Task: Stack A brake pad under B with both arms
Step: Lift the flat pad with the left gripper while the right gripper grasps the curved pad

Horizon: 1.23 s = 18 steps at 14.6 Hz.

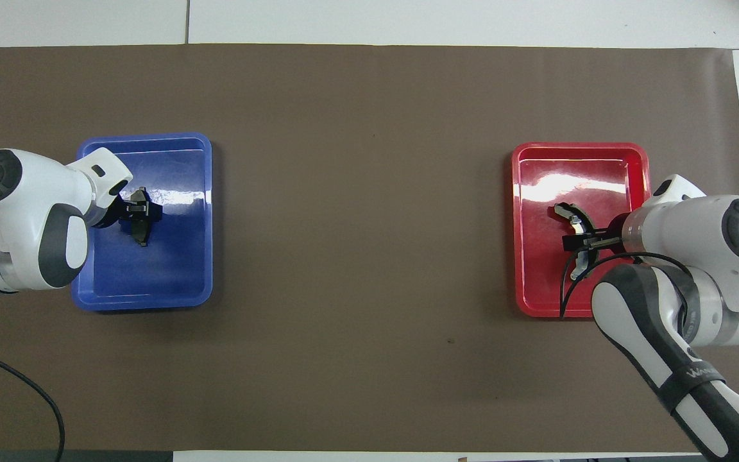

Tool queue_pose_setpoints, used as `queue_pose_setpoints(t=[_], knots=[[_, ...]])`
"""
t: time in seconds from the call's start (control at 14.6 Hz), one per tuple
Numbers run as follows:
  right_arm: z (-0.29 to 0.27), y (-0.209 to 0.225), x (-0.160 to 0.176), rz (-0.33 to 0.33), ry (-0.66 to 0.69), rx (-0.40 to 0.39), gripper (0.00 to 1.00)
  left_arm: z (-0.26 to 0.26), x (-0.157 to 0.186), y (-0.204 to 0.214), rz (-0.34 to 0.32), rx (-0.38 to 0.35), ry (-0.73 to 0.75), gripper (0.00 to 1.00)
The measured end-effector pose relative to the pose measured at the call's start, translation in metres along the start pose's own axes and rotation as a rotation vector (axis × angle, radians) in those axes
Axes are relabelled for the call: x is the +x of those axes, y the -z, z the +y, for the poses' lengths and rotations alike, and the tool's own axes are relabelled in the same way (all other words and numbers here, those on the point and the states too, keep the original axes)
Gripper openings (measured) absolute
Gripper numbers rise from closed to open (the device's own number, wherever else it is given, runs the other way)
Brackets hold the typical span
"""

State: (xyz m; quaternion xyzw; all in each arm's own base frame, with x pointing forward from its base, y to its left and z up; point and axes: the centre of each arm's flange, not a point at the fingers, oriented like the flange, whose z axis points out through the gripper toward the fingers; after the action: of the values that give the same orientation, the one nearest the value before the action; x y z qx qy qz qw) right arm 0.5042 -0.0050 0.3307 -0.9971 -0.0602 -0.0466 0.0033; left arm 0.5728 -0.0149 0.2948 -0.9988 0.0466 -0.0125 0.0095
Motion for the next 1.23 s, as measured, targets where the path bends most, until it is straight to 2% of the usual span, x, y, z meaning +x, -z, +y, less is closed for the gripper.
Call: queue_pose_setpoints(t=[0.07, 0.14, 0.27, 0.34, 0.41, 0.75, 0.82, 0.89, 0.96, 1.09, 1.23], knots=[[0.000, -0.005, -0.003, 0.002, -0.001, -0.001, 0.99, 0.000, -0.001, -0.002, -0.005, 0.000, 0.000, 0.89], [0.001, -0.010, -0.004, 0.001, -0.003, -0.002, 0.99, 0.001, -0.001, -0.003, -0.006, -0.001, 0.000, 0.84], [0.002, -0.017, -0.005, -0.004, -0.005, -0.001, 0.99, 0.003, -0.001, 0.001, -0.001, -0.001, -0.001, 0.62], [0.002, -0.020, -0.005, -0.006, -0.006, -0.001, 0.99, 0.002, -0.001, 0.004, 0.002, -0.001, 0.001, 0.47], [0.002, -0.024, -0.005, -0.007, -0.007, -0.001, 0.99, 0.001, -0.001, 0.009, 0.006, -0.001, 0.002, 0.40], [0.003, -0.041, -0.008, -0.031, -0.011, 0.000, 0.97, 0.021, -0.003, 0.038, -0.022, -0.004, -0.004, 0.40], [0.003, -0.042, -0.008, -0.033, -0.011, 0.000, 0.92, 0.038, -0.001, 0.050, -0.021, -0.005, 0.001, 0.40], [0.003, -0.043, -0.008, -0.033, -0.011, 0.000, 0.81, 0.059, 0.002, 0.060, -0.016, -0.005, -0.005, 0.40], [0.003, -0.042, -0.008, -0.033, -0.011, 0.000, 0.67, 0.085, 0.004, 0.068, -0.007, -0.007, -0.021, 0.40], [0.003, -0.041, -0.006, -0.029, -0.012, 0.000, 0.44, 0.143, -0.001, 0.073, 0.004, -0.010, -0.022, 0.40], [0.004, -0.040, -0.005, -0.027, -0.012, -0.001, 0.43, 0.197, -0.013, 0.075, 0.013, -0.016, -0.011, 0.40]])
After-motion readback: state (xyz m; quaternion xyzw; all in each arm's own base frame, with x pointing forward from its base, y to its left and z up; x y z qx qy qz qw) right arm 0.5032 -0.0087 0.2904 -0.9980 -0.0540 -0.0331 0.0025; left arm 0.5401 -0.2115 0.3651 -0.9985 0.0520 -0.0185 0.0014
